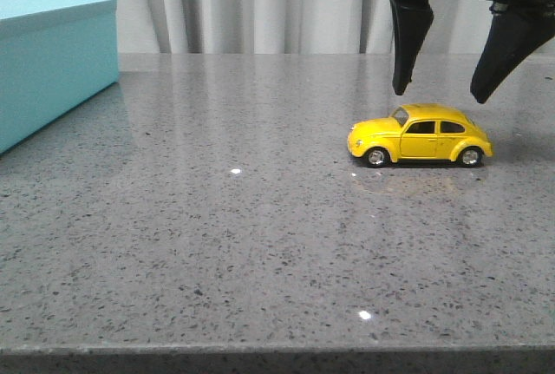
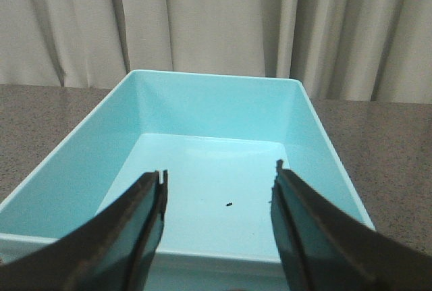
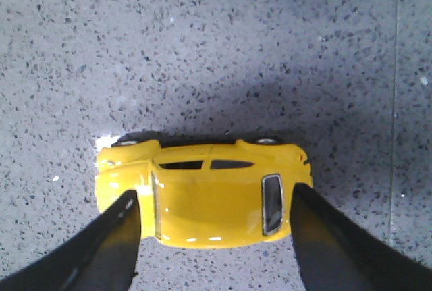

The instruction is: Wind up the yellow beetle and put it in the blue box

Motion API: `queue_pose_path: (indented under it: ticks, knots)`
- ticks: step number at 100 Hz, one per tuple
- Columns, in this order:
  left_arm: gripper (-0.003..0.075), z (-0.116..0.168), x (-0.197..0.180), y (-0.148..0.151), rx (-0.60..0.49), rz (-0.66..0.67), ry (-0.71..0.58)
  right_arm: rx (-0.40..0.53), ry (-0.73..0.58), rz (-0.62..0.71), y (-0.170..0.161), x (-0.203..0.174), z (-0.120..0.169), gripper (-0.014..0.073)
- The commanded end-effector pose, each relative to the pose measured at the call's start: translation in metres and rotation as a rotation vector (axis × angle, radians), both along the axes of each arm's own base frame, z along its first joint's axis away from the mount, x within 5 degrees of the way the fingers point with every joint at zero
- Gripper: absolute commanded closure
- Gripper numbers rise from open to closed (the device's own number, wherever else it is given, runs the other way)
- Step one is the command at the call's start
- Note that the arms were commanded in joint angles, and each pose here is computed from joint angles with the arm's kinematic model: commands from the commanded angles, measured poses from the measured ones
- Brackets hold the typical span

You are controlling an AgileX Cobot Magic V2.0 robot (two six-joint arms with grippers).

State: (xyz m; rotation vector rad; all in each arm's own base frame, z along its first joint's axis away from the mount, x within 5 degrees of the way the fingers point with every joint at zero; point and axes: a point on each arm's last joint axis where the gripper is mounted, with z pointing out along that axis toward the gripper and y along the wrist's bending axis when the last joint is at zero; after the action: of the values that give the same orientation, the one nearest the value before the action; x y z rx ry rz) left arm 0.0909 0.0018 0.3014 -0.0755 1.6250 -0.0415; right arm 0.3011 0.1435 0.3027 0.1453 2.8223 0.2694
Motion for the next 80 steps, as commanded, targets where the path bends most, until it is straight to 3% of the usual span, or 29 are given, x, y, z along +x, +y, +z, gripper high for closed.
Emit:
queue_pose_path:
  ticks: [1, 44, 80]
  knots:
    - [0.0365, 0.018, 0.001, 0.001, -0.016, 0.008, -0.102, 0.029, -0.087, 0.007, 0.000, -0.003, 0.023, 0.0119]
    - [0.0365, 0.018, 0.001, 0.001, -0.016, 0.008, -0.102, -0.012, -0.008, 0.008, 0.007, 0.008, -0.004, 0.0119]
    - [0.0365, 0.018, 0.001, 0.001, -0.016, 0.008, -0.102, -0.036, -0.004, 0.007, 0.003, 0.009, -0.005, 0.0119]
